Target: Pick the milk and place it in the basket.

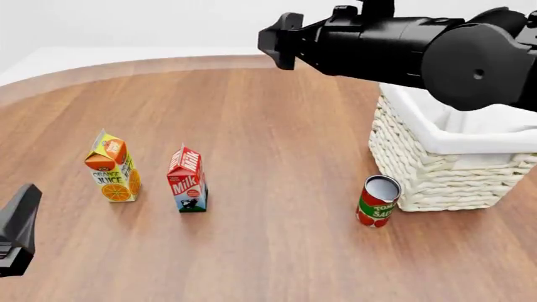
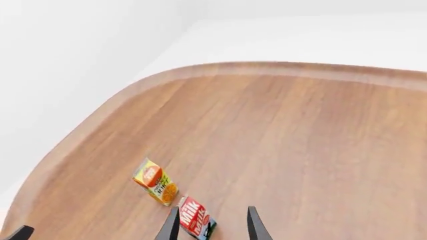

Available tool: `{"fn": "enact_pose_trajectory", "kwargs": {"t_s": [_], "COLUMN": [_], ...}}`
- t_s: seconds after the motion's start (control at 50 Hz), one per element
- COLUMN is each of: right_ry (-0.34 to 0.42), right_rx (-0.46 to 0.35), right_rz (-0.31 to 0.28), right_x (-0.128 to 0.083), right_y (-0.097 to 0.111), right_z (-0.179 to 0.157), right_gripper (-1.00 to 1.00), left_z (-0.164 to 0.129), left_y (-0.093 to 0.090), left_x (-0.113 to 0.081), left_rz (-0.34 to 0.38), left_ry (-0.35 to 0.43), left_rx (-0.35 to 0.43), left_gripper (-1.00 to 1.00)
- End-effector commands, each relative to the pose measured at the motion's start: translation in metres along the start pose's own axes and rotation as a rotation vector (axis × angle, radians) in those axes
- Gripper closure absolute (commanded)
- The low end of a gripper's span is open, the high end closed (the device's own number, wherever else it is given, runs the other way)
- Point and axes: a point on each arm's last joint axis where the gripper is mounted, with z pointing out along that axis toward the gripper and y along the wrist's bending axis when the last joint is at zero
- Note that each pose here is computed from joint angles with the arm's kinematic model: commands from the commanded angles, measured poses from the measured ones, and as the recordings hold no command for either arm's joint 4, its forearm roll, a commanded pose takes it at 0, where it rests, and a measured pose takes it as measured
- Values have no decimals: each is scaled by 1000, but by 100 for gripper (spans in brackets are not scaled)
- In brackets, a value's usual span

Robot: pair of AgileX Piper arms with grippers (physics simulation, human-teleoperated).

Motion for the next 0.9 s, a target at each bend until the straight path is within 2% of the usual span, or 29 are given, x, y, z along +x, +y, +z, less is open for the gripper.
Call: {"fn": "enact_pose_trajectory", "kwargs": {"t_s": [0.02, 0.1, 0.44, 0.6, 0.68, 0.9], "right_ry": [32, 48, 106, 135, 147, 182], "right_rx": [0, -7, -13, -9, 7, 6], "right_rz": [38, 66, 74, 102, 137, 156], "right_x": [1, 5, 19, 30, 35, 46], "right_y": [4, 7, 14, 15, 10, 16], "right_z": [26, 36, 68, 83, 92, 114], "right_gripper": [-100, -100, -100, -100, -100, -100], "left_z": [0, 0, 0, 0, 0, 0], "left_y": [0, 0, 0, 0, 0, 0], "left_x": [0, 0, 0, 0, 0, 0], "left_rz": [0, 0, 0, 0, 0, 0], "left_ry": [0, 0, 0, 0, 0, 0], "left_rx": [0, 0, 0, 0, 0, 0], "left_gripper": [-100, -100, -100, -100, -100, -100]}}
